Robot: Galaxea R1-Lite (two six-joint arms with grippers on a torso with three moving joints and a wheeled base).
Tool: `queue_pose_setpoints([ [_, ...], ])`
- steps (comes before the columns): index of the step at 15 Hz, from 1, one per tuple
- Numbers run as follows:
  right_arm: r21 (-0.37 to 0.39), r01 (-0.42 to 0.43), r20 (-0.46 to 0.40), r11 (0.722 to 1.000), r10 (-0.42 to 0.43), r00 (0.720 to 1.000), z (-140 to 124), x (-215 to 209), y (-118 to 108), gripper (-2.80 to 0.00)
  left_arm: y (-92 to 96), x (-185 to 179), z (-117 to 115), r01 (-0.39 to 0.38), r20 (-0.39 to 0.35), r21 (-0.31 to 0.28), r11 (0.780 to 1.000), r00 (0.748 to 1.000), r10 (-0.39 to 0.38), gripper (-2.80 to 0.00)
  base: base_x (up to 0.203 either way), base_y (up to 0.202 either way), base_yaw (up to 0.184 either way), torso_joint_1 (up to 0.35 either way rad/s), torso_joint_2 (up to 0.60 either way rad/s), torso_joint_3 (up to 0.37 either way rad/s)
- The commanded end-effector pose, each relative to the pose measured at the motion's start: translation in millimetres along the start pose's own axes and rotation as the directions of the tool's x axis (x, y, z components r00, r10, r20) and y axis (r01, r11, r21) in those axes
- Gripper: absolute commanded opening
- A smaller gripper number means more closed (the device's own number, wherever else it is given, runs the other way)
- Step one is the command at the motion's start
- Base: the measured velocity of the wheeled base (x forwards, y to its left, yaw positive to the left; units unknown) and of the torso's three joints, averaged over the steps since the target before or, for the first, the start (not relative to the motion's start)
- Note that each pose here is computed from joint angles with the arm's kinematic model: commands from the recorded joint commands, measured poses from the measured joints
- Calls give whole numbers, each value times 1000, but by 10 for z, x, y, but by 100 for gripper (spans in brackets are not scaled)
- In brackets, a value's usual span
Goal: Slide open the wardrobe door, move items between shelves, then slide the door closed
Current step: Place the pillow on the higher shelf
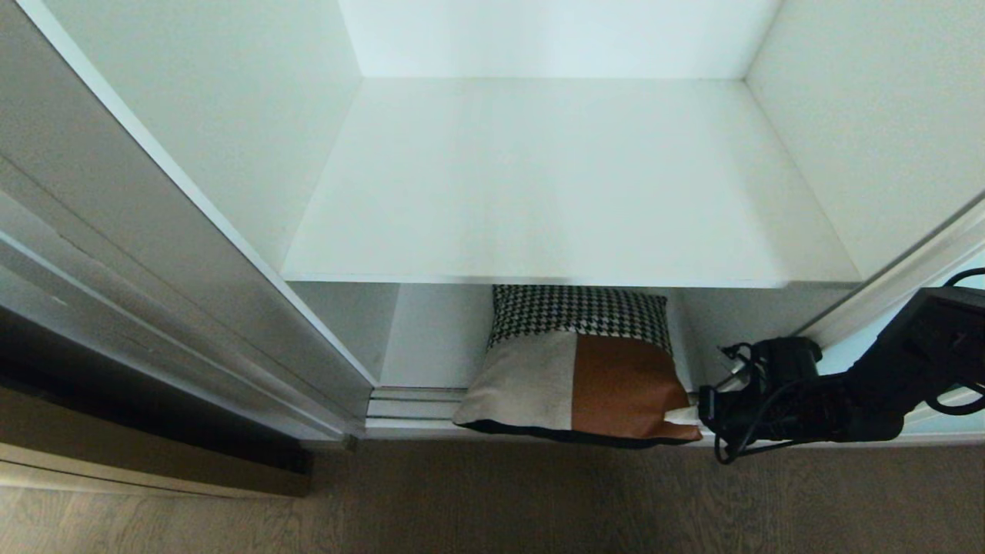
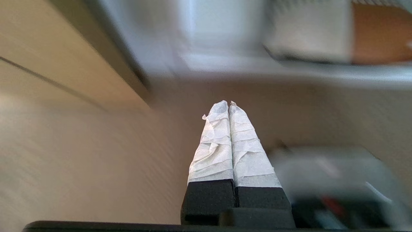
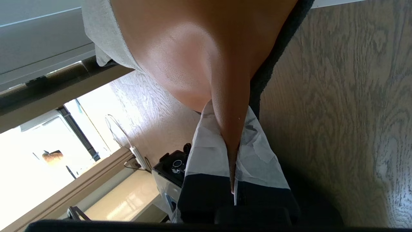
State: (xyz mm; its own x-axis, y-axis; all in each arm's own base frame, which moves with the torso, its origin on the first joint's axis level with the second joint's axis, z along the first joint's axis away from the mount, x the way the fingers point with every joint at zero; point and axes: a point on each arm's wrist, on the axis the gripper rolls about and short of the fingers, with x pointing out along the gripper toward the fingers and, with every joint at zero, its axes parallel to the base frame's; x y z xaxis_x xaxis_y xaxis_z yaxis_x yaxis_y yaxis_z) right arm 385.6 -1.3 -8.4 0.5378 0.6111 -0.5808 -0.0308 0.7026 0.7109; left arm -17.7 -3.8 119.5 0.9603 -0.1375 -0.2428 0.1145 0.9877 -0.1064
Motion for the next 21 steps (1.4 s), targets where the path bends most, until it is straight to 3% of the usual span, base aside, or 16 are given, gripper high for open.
queue_pose_setpoints([
  [1,-4,-6,0,1000,6,1000,-5,0,-4,-280,-15,136,202,71,-215,-86,994,973,-88,-280,0,0,0,0,0,0],
  [3,-12,-9,5,1000,9,1000,-10,12,-12,-280,-4,317,323,80,-342,-133,988,932,-121,-280,0,0,0,0,0,0],
  [5,-11,-7,5,1000,7,1000,-15,25,-27,-280,18,580,421,93,-473,-193,977,863,-176,-280,0,0,0,0,0,0],
  [6,-11,-7,5,1000,7,1000,-15,25,-27,-280,32,725,448,99,-533,-225,969,820,-208,-280,0,0,0,0,0,0],
  [8,-10,-7,4,1000,7,1000,-18,28,-31,-280,74,1064,437,111,-654,-266,958,709,-264,-280,0,0,0,0,0,0],
  [10,-10,-7,4,1000,7,1000,-18,28,-31,-280,113,1376,364,164,-723,-286,944,610,-325,-280,0,0,0,0,0,0],
  [11,-10,-7,4,1000,7,1000,-18,28,-31,-280,123,1531,316,194,-741,-295,935,572,-353,-280,0,0,0,0,0,0],
  [12,-12,-7,4,1000,7,1000,-18,28,-31,-280,129,1678,265,218,-749,-300,929,549,-371,-280,0,0,0,0,0,0],
  [14,-12,-5,4,1000,5,1000,-17,32,-34,-280,146,1986,136,256,-748,-297,920,536,-391,-280,0,0,0,0,0,0],
  [18,-31,-5,-1,1000,5,1000,-27,45,-50,-280,122,2512,-91,318,-699,-263,911,588,-407,-280,0,0,0,0,0,0],
  [21,-33,-5,1,999,5,1000,-23,45,-49,-280,-40,2798,-304,351,-685,-218,910,609,-399,-280,0,0,0,0,0,0],
])
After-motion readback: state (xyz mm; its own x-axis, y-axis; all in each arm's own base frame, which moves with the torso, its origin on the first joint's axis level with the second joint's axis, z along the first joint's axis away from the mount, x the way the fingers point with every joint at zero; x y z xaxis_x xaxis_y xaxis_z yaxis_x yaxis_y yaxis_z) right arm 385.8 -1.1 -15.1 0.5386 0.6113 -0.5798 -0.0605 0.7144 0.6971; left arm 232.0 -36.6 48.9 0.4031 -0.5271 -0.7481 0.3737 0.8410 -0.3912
